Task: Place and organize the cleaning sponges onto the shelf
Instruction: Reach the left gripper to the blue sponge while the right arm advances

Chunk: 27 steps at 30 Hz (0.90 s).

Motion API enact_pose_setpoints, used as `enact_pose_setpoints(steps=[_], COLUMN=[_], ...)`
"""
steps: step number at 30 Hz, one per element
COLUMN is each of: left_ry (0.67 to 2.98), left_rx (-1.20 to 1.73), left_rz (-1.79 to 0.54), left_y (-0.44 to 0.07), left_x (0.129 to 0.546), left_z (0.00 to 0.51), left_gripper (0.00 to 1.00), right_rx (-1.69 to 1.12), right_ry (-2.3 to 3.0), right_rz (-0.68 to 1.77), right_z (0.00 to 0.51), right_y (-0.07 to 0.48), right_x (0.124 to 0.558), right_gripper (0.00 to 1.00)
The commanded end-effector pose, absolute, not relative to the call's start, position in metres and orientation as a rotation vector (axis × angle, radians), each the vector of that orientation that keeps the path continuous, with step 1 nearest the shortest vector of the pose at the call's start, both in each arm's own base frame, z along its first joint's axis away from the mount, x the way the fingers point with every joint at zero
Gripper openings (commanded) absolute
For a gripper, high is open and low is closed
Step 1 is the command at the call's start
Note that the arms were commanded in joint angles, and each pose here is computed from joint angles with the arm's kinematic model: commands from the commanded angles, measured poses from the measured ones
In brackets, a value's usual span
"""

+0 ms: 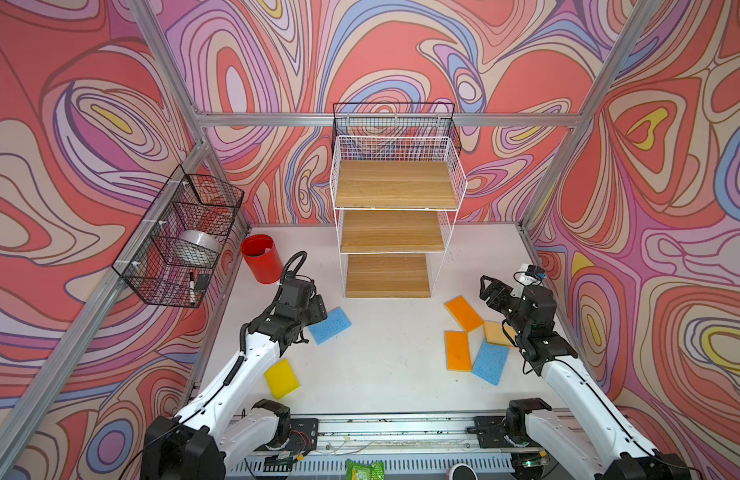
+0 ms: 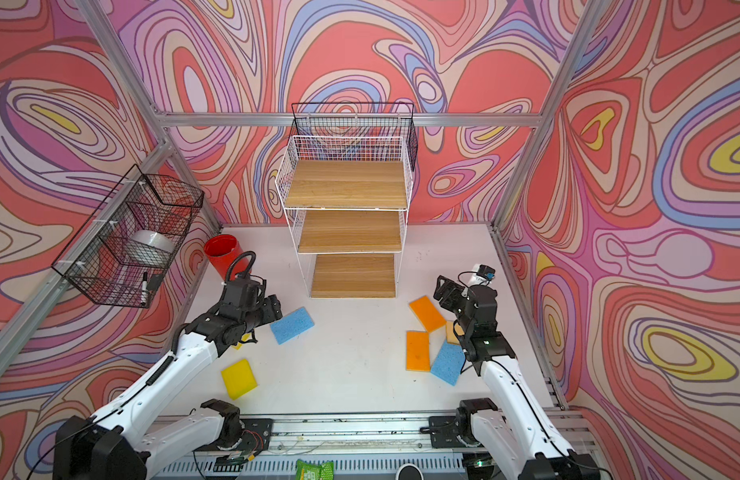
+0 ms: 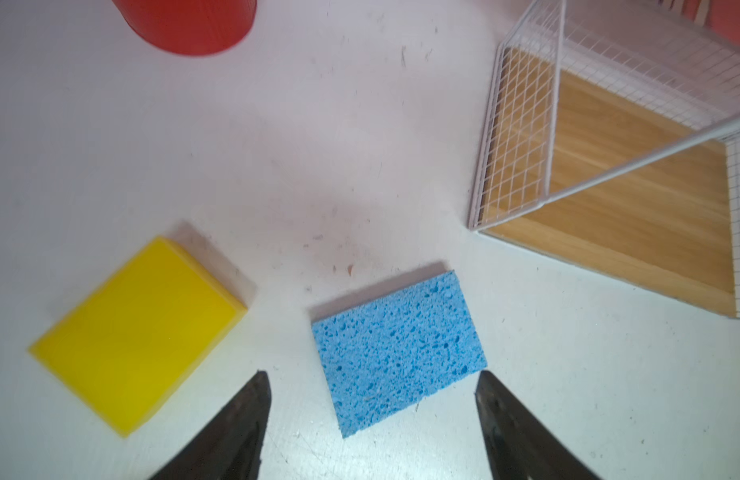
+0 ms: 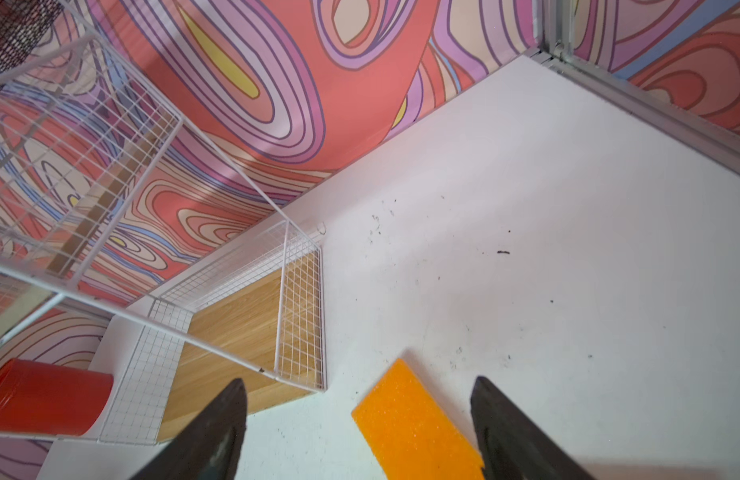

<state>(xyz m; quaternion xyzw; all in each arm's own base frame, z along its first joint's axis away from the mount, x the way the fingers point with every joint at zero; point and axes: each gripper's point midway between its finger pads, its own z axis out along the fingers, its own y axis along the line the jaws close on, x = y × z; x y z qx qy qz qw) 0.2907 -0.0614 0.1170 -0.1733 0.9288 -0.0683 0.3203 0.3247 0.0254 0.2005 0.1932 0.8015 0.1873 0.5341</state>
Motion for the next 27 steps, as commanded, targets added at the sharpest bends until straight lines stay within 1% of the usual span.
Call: enact_pose_setpoints(steps=[1,4,5,8,12,20,23,26,27], left_ry=[2.493,2.524,2.540,2.579,2.547,2.594,2.601,2.612,2.613], left_rx=[-0.584,-0.590,-0.597,-0.619,-0.680,-0.723,-0.720,-0.709,-0.706], left_rz=[-0.253,-0.284,-0.274,-0.255,-0.288,-0.268,-0.254,-0.262,-0.265], left_y=[-0.068,-0.074,-0.073,-0.072,-0.071,-0.071,-0.070,-0.072,-0.073], left_x=[0.279,0.280,0.280,0.278,0.283,0.286,0.287,0.287,0.287], left_z=[0.086,0.067,0.062,0.045,0.035,0.016,0.013,0.012,0.012], left_gripper=[0.69,0.58,0.57,0.56,0.53,0.48,0.38,0.23,0.19], right_rx=[0.420,0.391,0.381,0.362,0.347,0.340,0.339,0.332,0.332], right_ry=[1.984,2.001,2.009,2.044,2.071,2.077,2.078,2.083,2.083], right_rz=[0.517,0.564,0.575,0.583,0.587,0.620,0.619,0.616,0.615], right_z=[0.187,0.183,0.181,0.171,0.163,0.163,0.162,0.162,0.162], right_y=[0.040,0.048,0.050,0.054,0.057,0.062,0.062,0.062,0.062], right_x=[0.311,0.307,0.307,0.307,0.309,0.316,0.315,0.314,0.314], right_gripper=[0.87,0.86,0.86,0.86,0.86,0.86,0.86,0.86,0.86])
